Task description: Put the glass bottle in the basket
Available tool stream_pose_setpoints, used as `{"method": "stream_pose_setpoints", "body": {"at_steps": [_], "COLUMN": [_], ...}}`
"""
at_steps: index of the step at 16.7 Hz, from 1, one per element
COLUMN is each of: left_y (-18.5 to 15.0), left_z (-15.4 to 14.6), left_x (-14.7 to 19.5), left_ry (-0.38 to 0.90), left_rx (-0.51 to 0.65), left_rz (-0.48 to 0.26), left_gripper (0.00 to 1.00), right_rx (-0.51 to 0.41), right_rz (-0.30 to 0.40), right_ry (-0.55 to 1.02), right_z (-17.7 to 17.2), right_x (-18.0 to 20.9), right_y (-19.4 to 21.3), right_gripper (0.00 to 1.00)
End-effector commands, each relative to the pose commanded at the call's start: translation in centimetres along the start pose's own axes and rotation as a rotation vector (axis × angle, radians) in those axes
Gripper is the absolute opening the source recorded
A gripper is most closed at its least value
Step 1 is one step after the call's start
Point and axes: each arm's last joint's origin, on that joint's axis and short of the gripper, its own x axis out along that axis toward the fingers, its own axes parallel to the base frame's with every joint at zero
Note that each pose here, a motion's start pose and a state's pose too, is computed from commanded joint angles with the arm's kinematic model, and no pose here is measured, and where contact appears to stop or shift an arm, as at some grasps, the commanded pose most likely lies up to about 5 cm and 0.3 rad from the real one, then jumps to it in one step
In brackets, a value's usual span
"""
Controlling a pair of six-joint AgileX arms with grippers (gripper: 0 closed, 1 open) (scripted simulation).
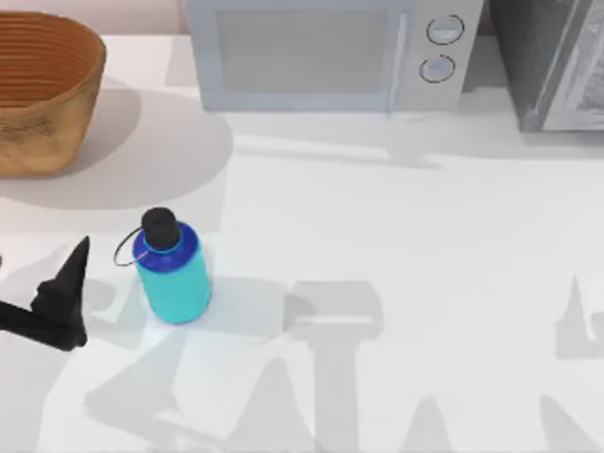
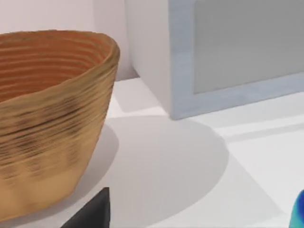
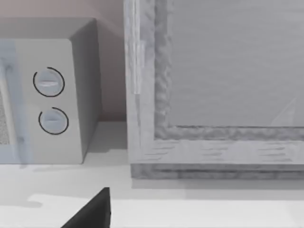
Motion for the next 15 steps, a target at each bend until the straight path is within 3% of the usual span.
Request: {"method": "stream_pose_setpoints", "body": {"at_steps": [15], "left_y": [0.8], "left_z": [-3.4], "left_x": [3.7], "left_ry": [0.021], "left_rx": [0.041], "left_rz": [-0.296], "left_gripper": [1.00], "right_rx": [0.000], "right_rz": [0.000], "right_ry": [0.000], "right_z": [0.0], "right_x": [0.0], "right_y": [0.0], "right_gripper": [1.00]}}
